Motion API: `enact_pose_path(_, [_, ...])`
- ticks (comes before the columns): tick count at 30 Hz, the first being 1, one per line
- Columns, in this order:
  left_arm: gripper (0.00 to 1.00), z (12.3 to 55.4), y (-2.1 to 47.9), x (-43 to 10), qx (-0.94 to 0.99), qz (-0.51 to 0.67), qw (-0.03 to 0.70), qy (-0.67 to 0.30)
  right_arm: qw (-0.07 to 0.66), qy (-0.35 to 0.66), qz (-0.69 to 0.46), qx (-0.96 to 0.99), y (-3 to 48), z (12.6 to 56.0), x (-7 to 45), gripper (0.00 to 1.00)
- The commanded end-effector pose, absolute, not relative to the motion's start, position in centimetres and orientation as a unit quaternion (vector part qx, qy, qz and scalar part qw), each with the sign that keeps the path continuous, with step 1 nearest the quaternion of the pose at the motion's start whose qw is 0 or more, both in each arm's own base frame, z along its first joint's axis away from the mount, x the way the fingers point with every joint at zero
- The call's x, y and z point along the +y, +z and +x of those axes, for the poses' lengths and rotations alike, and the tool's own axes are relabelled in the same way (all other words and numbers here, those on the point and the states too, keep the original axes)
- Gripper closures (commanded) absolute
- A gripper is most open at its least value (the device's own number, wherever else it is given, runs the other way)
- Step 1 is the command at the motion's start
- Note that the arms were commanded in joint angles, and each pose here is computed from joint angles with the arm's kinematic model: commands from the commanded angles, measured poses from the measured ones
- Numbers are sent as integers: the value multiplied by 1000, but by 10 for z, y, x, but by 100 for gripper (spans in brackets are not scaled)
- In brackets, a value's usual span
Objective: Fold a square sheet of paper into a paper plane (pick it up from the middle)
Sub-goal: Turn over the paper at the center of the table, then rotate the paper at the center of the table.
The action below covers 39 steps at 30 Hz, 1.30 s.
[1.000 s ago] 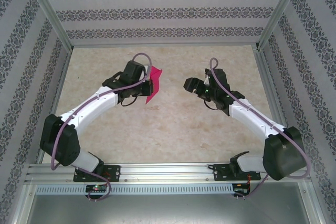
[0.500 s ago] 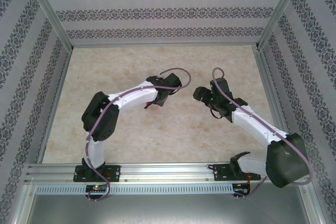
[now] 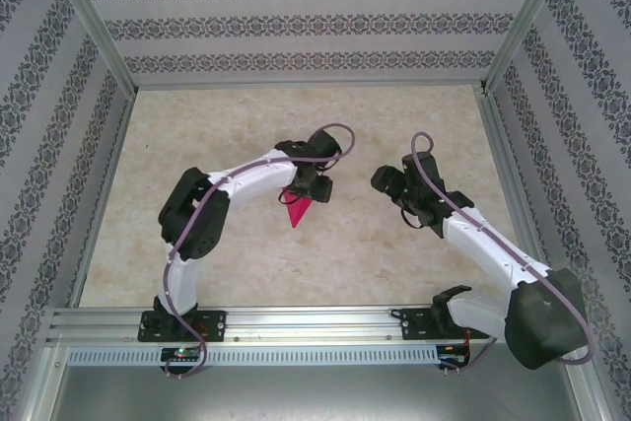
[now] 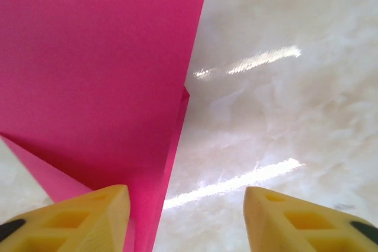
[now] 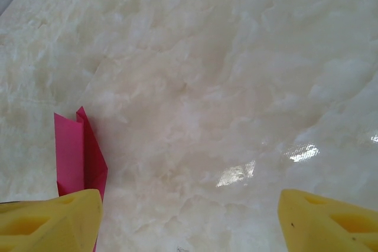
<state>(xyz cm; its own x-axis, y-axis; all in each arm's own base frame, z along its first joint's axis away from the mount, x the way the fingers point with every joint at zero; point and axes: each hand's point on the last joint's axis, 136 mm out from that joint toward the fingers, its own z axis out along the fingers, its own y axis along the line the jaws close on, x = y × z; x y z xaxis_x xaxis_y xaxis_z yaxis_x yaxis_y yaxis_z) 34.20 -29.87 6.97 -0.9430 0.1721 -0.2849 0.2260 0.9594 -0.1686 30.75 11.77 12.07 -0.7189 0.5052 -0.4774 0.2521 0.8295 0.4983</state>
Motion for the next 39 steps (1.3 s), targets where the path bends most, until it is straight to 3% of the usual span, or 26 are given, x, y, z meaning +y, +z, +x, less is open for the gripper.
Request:
enact_pose_path(1, [40,358,114,-293,963,59,170,-200,301,221,190,908,117,306,145,24])
enact_pose_path(4, [34,366,117,-257,961,14,179,-209,288,243,155,913,115,308,188,29])
enact_pose_path(11, [22,368,109,-169,959,-91,193,-186,240,289,57,925,108,310,307,55])
enact_pose_path(17, [14,362,103,-127,954,-145,202,-167,192,288,5,938,85,309,371,61])
enact_pose_path(32, [10,367,93,-127,953,-152,191,-179,111,208,-28,971,13,308,359,62])
enact_pose_path(39, [8,368,94,-129,953,-146,192,-185,48,154,-166,973,-8,279,316,62])
